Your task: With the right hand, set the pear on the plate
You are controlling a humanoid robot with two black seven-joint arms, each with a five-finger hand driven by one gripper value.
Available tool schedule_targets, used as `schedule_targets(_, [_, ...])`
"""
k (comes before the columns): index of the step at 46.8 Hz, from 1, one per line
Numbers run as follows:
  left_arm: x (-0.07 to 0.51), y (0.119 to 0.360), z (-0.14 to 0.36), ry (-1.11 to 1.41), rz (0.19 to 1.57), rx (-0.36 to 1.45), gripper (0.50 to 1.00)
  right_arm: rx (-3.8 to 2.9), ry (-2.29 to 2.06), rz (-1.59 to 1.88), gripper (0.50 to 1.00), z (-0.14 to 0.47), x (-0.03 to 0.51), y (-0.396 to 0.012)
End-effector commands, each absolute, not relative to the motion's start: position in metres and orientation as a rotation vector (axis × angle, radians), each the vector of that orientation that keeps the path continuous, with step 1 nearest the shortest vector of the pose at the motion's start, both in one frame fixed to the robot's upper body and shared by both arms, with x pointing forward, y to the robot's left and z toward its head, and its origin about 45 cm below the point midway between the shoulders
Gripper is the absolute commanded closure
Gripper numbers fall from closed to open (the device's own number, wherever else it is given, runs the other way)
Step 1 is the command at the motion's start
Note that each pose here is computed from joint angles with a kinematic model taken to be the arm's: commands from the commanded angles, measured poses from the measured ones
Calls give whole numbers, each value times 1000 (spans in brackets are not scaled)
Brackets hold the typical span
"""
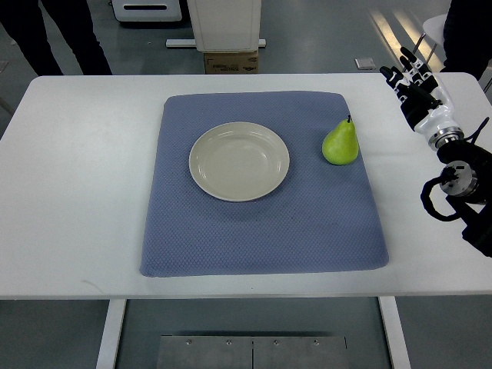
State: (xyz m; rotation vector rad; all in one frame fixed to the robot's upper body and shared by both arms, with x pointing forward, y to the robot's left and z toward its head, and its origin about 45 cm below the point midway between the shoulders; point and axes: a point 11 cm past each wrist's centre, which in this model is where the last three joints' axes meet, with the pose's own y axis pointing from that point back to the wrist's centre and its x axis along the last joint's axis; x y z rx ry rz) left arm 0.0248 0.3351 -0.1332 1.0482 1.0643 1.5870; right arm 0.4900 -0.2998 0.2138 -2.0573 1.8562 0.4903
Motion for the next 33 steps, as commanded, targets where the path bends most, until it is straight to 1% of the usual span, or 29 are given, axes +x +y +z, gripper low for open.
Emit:
schedule_targets(1, [25, 336, -133, 1061, 1588, 1050, 500, -2058, 1857, 491, 500, 213, 490, -300])
schedule_targets(7, [32, 336, -132, 1051, 1593, 1043, 500, -2058, 1859, 493, 500, 212, 489, -300])
schedule_targets(20, [20, 334, -134, 1075, 1574, 1049, 500, -2055, 1858, 479, 500, 217, 492, -301])
schedule_targets(33, [20, 335, -134, 1069, 1581, 1055, 500, -1977, 1863, 486, 500, 222, 493, -312])
